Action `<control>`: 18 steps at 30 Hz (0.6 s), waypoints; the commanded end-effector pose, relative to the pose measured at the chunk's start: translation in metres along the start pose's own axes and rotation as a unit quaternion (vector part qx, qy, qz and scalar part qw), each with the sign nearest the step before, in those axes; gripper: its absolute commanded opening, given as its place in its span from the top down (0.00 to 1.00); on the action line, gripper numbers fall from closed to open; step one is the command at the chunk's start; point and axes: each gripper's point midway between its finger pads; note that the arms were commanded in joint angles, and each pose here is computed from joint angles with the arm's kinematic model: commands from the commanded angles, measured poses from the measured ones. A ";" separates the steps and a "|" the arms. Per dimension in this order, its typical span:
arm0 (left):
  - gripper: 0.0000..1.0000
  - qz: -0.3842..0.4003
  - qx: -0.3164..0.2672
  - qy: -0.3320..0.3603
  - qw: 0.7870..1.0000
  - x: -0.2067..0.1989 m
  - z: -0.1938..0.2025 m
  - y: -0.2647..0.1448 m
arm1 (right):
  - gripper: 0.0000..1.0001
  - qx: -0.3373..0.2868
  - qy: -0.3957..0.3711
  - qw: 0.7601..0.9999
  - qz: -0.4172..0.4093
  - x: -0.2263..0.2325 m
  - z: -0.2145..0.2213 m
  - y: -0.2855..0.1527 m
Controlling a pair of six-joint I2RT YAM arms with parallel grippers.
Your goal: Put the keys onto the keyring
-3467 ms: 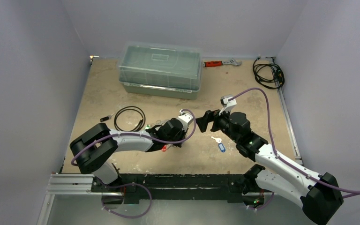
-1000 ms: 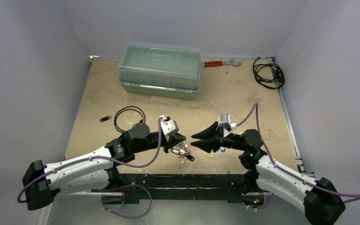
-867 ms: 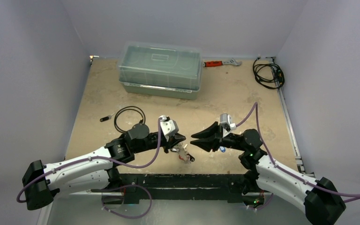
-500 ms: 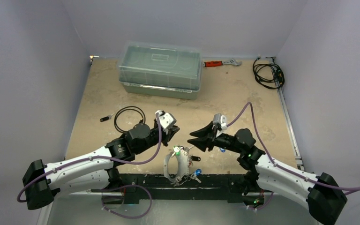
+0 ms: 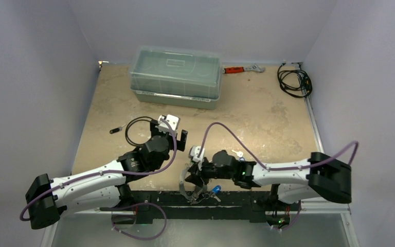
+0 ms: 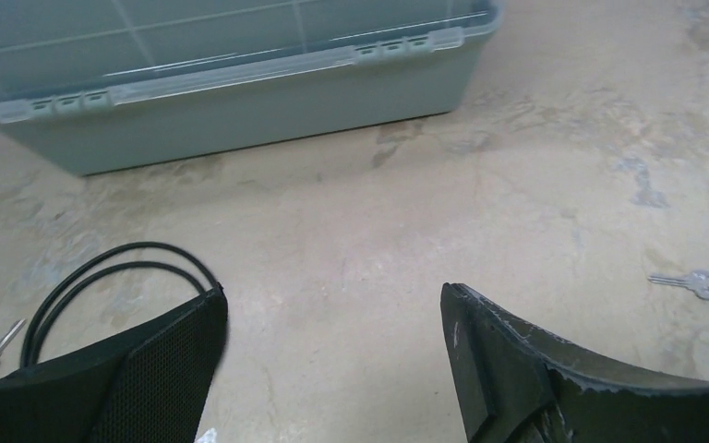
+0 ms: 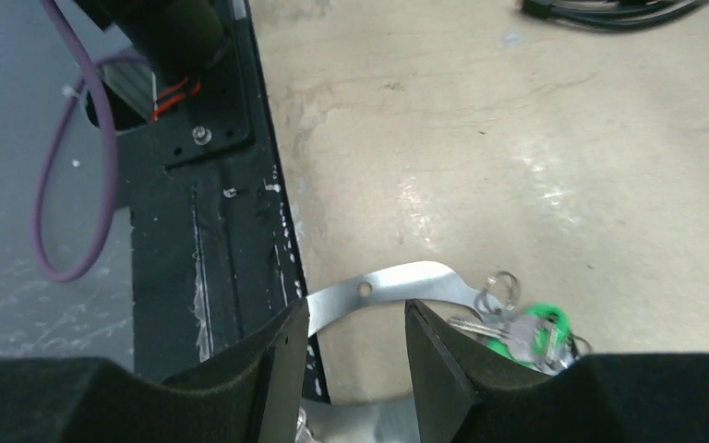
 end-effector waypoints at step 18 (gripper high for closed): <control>0.16 -0.076 -0.038 -0.047 0.995 0.033 -0.012 -0.009 | 0.63 0.119 0.046 0.987 0.099 -0.041 0.063 0.071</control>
Point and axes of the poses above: each gripper's point midway between its finger pads, its own y axis out along the fingers, its own x axis along the line the jaws close on, z = x × y, and after that the axes turned 14 degrees about -y, right-handed
